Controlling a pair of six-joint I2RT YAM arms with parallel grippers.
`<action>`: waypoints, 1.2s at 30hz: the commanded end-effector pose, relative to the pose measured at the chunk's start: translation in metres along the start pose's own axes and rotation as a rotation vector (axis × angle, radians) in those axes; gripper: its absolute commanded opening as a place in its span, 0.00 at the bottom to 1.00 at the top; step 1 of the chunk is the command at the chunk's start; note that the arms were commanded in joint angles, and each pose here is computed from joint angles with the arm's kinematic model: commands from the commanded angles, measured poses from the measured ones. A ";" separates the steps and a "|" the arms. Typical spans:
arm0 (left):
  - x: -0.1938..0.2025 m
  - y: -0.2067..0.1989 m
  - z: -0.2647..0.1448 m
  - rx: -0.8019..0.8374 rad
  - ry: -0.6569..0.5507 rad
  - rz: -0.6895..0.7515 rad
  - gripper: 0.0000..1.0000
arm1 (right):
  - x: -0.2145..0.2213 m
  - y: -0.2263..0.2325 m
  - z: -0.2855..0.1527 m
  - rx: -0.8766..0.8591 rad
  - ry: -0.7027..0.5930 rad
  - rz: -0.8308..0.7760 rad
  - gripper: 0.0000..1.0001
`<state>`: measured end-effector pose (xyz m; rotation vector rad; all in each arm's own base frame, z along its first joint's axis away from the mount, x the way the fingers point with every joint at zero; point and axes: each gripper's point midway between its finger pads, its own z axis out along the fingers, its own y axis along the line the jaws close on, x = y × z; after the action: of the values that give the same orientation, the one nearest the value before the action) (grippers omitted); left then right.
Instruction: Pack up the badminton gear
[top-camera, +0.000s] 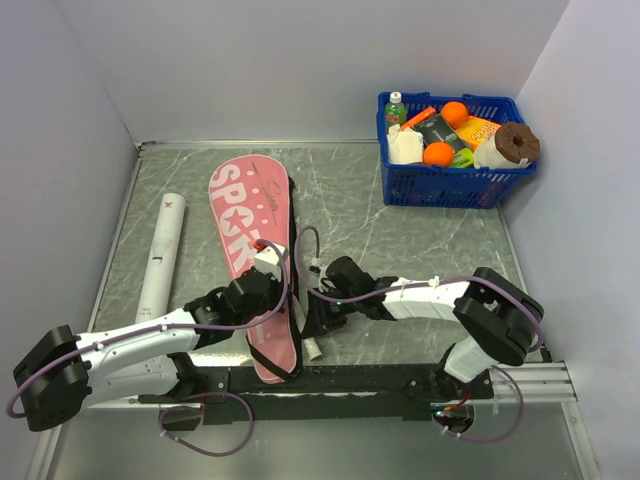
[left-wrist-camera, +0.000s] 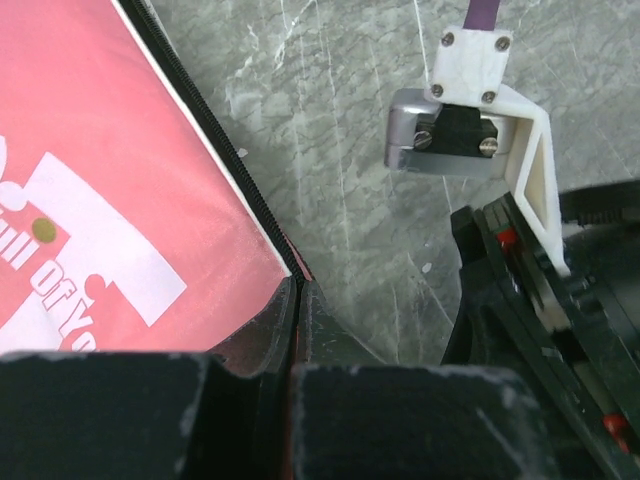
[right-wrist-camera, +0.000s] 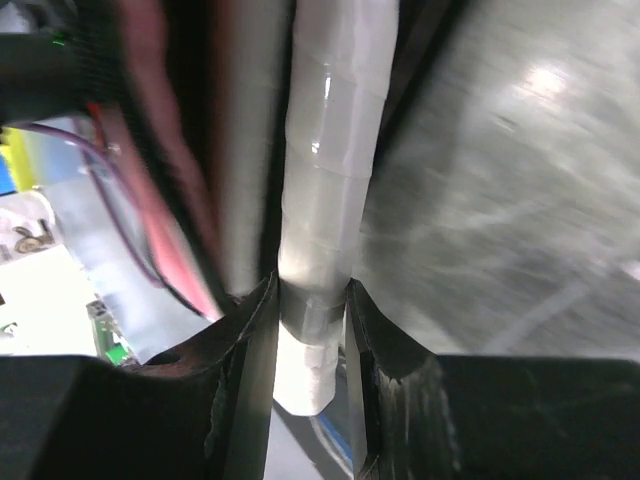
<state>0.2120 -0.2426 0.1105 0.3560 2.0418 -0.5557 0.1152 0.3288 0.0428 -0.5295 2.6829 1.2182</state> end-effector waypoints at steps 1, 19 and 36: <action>-0.023 -0.019 -0.003 0.081 -0.081 -0.031 0.01 | -0.028 0.051 0.007 -0.121 -0.072 -0.090 0.10; -0.023 -0.027 -0.009 0.148 -0.101 -0.026 0.01 | -0.018 0.074 0.042 -0.208 -0.064 -0.090 0.34; -0.025 -0.028 -0.017 0.172 -0.117 -0.011 0.01 | -0.036 0.023 -0.004 0.058 -0.187 -0.084 0.49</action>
<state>0.2014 -0.2432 0.1162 0.4012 1.9954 -0.6310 0.1342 0.3587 0.0650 -0.4958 2.5436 1.1527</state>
